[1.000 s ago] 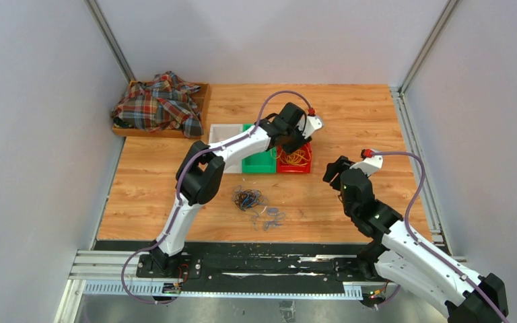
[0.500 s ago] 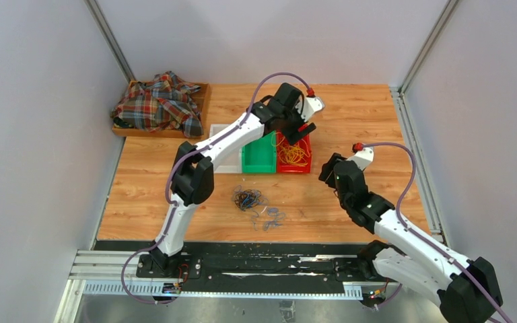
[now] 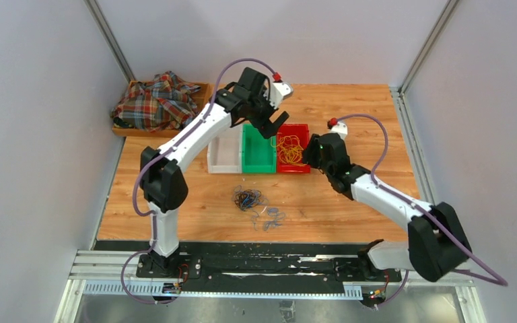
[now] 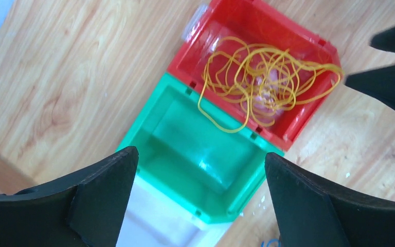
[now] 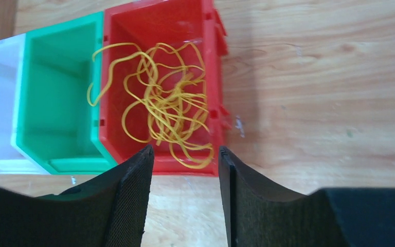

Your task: Untangle the cables

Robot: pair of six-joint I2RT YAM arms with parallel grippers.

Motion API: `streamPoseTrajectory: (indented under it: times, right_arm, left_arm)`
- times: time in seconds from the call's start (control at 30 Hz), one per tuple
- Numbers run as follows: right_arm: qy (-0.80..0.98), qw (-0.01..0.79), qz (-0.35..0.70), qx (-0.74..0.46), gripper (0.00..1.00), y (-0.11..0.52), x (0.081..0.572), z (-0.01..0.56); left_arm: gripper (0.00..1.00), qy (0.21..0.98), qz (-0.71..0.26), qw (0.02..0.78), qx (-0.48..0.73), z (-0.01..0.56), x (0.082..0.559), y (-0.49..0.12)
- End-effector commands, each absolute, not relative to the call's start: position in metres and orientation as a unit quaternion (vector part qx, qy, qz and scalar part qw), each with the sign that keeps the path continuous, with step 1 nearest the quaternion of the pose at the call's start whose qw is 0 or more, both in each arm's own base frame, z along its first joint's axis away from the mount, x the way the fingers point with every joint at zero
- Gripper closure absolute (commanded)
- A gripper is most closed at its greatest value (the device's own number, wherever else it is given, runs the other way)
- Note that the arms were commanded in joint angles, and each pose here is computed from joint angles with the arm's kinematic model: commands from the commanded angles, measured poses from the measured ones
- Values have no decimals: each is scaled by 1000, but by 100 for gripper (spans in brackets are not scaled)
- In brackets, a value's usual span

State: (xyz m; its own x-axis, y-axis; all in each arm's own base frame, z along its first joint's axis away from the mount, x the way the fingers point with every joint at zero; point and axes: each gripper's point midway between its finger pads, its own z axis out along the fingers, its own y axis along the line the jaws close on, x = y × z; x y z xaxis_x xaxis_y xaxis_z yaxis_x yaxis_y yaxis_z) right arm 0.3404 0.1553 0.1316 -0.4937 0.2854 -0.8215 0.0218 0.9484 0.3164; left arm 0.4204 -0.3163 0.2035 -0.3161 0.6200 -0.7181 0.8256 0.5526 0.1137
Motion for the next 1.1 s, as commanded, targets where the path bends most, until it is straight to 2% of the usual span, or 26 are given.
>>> streamPoseTrajectory:
  times: [0.0, 0.07, 0.3, 0.63, 0.8, 0.9, 0.97, 1.07]
  right_arm:
    - [856, 481, 182, 53, 54, 190, 364, 138]
    - [865, 466, 180, 48, 58, 196, 370, 129]
    - [879, 450, 154, 38, 79, 202, 390, 113]
    - [901, 416, 123, 24, 93, 213, 413, 79]
    - [914, 397, 89, -2, 94, 220, 413, 62]
    - [913, 400, 79, -21, 90, 224, 412, 65]
    - [911, 402, 79, -37, 83, 227, 412, 75]
    - [896, 432, 85, -53, 63, 226, 410, 110]
  left_arm:
    - [2, 817, -161, 339, 438, 200, 397, -292]
    - [0, 823, -169, 324, 435, 191, 388, -284]
    - [9, 835, -195, 306, 413, 173, 370, -274]
    - [13, 813, -229, 336, 416, 209, 356, -279]
    - [13, 799, -235, 358, 423, 233, 349, -276]
    - [12, 793, -229, 367, 428, 243, 345, -271]
    - [10, 791, -226, 363, 438, 245, 339, -267]
    - [6, 787, -233, 342, 457, 238, 320, -259]
